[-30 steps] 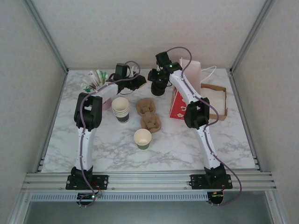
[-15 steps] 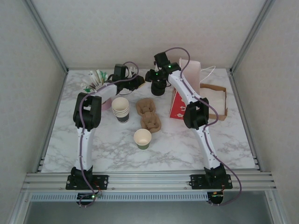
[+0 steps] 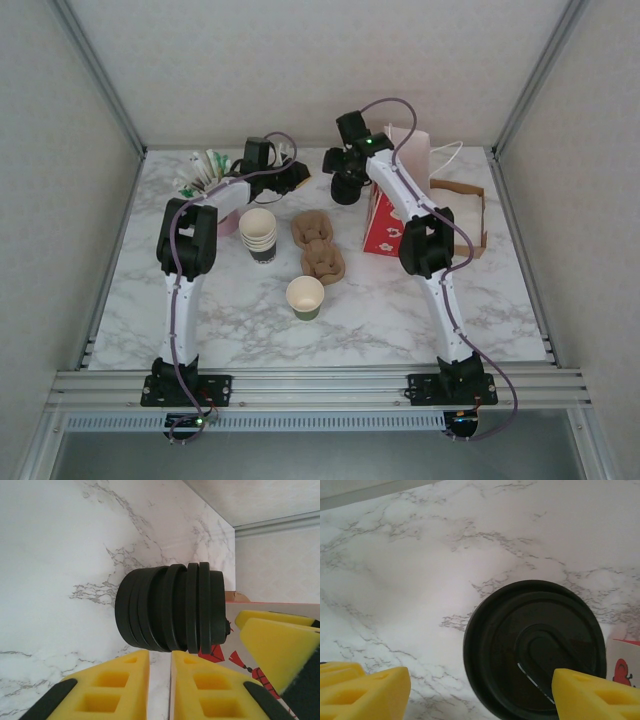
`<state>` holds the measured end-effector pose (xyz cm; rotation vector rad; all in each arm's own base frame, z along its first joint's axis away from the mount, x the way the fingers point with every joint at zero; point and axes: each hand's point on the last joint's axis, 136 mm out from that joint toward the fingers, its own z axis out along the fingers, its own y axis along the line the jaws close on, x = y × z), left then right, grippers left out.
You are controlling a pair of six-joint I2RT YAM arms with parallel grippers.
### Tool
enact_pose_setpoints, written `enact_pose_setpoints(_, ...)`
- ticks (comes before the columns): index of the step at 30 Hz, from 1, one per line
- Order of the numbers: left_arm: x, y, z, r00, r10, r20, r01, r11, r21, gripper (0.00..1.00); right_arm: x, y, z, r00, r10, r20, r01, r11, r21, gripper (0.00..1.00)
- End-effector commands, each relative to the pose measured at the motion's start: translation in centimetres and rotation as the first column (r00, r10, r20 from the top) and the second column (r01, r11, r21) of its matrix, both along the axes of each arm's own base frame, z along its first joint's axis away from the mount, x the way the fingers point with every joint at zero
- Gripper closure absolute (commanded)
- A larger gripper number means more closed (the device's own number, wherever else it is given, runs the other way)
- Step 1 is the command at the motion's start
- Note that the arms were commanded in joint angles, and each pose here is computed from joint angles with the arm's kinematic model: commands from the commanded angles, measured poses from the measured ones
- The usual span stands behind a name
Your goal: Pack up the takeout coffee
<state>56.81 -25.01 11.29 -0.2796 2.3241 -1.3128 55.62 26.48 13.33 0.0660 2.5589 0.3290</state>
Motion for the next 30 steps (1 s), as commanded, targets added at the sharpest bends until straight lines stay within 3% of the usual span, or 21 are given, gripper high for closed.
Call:
enact_pose_setpoints(1, 0.7, -0.2, 2.8, 0.998, -0.006, 0.062, 0.007, 1.000, -0.020, 0.81, 0.2, -0.9, 1.9, 0.998, -0.045, 0.045, 0.045, 0.999, -0.011, 0.25)
enact_pose_setpoints(16, 0.8, -0.6, 2.2, 0.998, -0.016, 0.055, 0.016, 1.000, -0.012, 0.81, 0.7, -3.2, 1.2, 0.990, -0.132, 0.045, 0.134, 0.990, -0.036, 0.15)
enact_pose_setpoints(30, 0.7, -0.7, 1.9, 0.998, -0.018, 0.052, 0.018, 1.000, -0.008, 0.81, 1.2, -2.6, -0.4, 0.992, -0.126, 0.014, 0.125, 0.991, 0.042, 0.21)
